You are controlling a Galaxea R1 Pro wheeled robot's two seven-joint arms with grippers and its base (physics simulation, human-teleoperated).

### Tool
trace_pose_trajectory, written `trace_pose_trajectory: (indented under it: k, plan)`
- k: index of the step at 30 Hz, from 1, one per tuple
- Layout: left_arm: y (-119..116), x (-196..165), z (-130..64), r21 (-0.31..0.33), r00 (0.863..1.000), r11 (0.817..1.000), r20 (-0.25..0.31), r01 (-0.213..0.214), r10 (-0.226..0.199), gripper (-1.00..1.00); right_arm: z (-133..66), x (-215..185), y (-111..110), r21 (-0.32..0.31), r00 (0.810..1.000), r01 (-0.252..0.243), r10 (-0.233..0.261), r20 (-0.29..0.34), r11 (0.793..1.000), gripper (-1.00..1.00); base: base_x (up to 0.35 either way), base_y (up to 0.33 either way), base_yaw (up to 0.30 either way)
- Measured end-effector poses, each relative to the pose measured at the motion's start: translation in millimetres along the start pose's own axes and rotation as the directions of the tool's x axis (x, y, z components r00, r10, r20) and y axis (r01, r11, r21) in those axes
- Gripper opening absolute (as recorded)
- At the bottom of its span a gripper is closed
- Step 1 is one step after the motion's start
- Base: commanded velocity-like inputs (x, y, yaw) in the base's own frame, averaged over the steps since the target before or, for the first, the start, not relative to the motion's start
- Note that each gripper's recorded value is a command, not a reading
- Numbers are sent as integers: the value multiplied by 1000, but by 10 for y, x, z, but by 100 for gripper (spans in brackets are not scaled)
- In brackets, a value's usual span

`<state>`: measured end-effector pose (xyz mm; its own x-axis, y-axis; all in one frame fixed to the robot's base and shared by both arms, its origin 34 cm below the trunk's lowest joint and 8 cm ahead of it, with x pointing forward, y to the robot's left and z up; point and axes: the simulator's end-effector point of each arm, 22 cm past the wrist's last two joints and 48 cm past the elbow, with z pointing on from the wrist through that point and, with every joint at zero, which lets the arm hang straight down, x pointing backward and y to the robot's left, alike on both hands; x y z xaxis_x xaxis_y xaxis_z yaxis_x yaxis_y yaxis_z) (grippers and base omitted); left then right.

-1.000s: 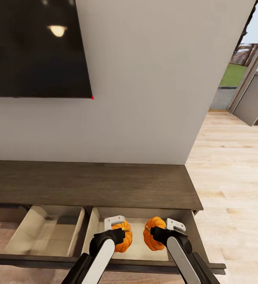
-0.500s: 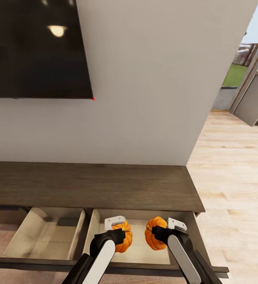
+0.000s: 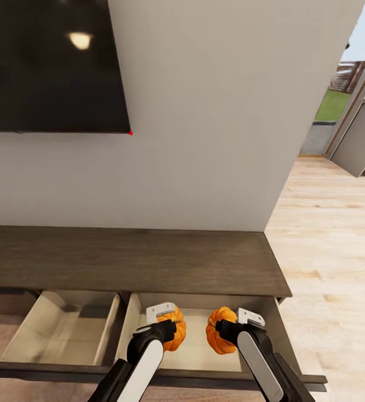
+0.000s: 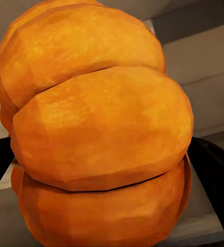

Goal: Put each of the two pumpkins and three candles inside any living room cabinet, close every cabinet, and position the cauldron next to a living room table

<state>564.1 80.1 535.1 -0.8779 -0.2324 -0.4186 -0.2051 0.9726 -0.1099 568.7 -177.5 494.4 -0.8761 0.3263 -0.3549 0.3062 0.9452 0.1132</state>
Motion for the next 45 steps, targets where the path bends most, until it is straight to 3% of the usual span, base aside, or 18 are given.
trace_pose_trajectory:
  k: [37,42,45]
  plan:
    - [99,389,616,1,1000,1000,24,7,-7,-100,659,397,-123,-1,1000,1,-1,0,1000,-100,0,0,0]
    - [96,381,612,1,1000,1000,27,7,-7,-100,659,396,-124,0,1000,1,-1,1,1000,-100,0,0,0]
    - [-5,421,581,19,999,1000,29,-18,18,-100,659,394,-125,0,1000,0,0,2,1000,-100,0,0,0]
